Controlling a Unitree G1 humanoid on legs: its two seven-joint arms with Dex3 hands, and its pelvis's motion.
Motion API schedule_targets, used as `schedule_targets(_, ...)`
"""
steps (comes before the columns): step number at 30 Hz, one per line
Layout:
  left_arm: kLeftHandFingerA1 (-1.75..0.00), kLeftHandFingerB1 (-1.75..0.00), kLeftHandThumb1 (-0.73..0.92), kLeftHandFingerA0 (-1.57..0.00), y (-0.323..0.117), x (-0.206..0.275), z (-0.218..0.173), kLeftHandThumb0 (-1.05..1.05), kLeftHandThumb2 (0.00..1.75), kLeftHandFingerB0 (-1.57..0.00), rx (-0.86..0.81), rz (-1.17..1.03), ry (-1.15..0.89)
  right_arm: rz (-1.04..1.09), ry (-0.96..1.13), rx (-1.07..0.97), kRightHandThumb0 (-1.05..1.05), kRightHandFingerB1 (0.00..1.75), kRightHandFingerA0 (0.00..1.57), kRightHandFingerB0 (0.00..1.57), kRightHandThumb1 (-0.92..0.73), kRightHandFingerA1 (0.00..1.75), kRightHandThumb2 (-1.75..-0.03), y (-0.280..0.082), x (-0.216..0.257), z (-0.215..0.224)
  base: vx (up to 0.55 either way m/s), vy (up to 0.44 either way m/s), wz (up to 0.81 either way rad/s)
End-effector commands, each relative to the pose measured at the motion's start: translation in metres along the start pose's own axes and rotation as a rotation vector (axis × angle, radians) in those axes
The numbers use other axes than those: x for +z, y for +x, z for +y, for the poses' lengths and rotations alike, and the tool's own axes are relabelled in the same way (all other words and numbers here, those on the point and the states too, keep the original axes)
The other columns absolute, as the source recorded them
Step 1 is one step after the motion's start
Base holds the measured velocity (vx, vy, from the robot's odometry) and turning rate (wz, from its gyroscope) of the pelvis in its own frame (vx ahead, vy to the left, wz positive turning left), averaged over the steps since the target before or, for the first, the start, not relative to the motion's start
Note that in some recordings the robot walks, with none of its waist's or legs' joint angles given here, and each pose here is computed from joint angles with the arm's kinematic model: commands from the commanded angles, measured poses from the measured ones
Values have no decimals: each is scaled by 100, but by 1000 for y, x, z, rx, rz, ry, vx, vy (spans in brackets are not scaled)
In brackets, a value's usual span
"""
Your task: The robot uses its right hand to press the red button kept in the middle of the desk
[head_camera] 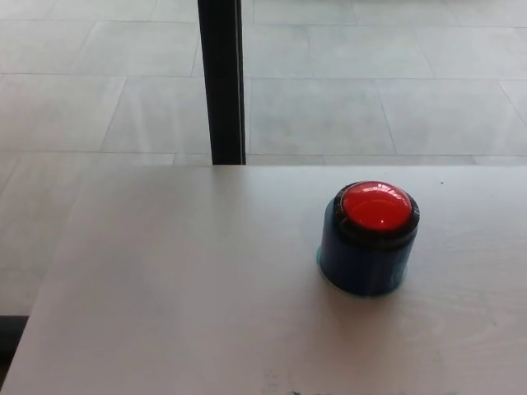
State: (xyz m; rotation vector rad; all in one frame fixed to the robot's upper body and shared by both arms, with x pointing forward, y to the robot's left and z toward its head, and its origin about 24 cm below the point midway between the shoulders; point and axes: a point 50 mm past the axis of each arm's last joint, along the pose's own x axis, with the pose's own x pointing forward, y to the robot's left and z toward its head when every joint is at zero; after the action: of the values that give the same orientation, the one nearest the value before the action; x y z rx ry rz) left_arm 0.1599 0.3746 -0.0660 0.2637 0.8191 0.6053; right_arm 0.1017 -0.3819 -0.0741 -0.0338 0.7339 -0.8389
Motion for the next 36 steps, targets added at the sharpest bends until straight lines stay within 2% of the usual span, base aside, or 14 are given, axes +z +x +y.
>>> schedule_targets(1, -175, -135, 55, -115, 6, 24, 52, -50, 107, -46, 274, 8, -375, -78, 677, -342, -46, 55, 73, 48, -44, 89, -59, 4, 37, -59, 0, 0, 0)
schedule_targets(6, -175, -131, 55, -117, 6, 20, 54, -54, 106, -71, 275, 18, -341, -128, 773, -407, -50, 57, 75, 43, -49, 117, -60, 5, 59, -78, 0, 0, 0)
schedule_targets(8, -175, -112, 57, -116, 6, 23, 55, -47, 104, -29, 285, 13, -428, -201, 825, -430, -50, 45, 51, 30, -62, 87, -58, 5, 90, -92, 0, 0, 0)
schedule_targets(12, -171, -98, 59, -128, 6, 23, 58, -44, 106, -38, 301, 15, -367, -304, 855, -473, -55, 44, 45, 25, -68, 69, -60, 1, 135, -110, 0, 0, 0)
schedule_targets(13, -174, -86, 65, -122, 6, 23, 58, -47, 105, -19, 303, 29, -393, -369, 885, -452, -62, 54, 37, 16, -53, 66, -93, -3, 157, -115, 0, 0, 0)
schedule_targets(15, -174, -94, 67, -124, 6, 23, 58, -43, 104, -35, 296, 21, -432, -493, 876, -461, -64, 70, 84, 32, -75, 118, -63, -14, 210, -118, 0, 0, 0)
schedule_targets(18, -175, -95, 68, -119, 6, 23, 58, -45, 102, -34, 299, 20, -412, -565, 860, -419, -61, 83, 79, 35, -75, 145, -66, -20, 236, -113, 0, 0, 0)
schedule_targets(23, -175, -92, 73, -91, 6, 21, 58, -47, 95, -22, 288, 22, -441, -802, 818, -251, -54, 76, 143, 69, -77, 139, -72, -50, 309, -80, 0, 0, 0)
schedule_targets(27, -175, -97, 72, -100, 6, 19, 58, -49, 99, -27, 277, 30, -442, -929, 775, -130, -49, 71, 130, 77, -71, 143, -72, -83, 351, -50, 0, 0, 0)
schedule_targets(28, -144, -100, 62, -130, 6, 19, 58, -58, 118, -62, 273, 34, -404, -953, 803, -90, -42, 71, 128, 84, -62, 144, -81, -91, 362, -42, 0, 0, 0)
schedule_targets(30, -175, -111, 64, -136, 6, 20, 58, -49, 109, -55, 281, 35, -444, -969, 790, -58, -37, 79, 136, 81, -49, 133, -104, -101, 372, -33, 0, 0, 0)
schedule_targets(31, -175, -138, 69, -118, 6, 19, 58, -49, 101, -51, 278, 33, -422, -1017, 774, -4, -24, 79, 110, 86, -56, 161, -97, -113, 384, -19, 0, 0, 0)
schedule_targets(33, -175, -93, 71, -101, 6, 18, 57, -46, 103, -22, 281, 40, -443, -1065, 770, 105, -9, 122, 99, 81, -55, 173, -107, -135, 406, 10, 0, 0, 0)
schedule_targets(36, -175, -103, 70, -116, 6, 16, 58, -48, 105, -41, 280, 43, -410, -1104, 740, 209, -4, 142, 90, 80, -57, 175, -117, -146, 418, 30, 0, 0, 0)
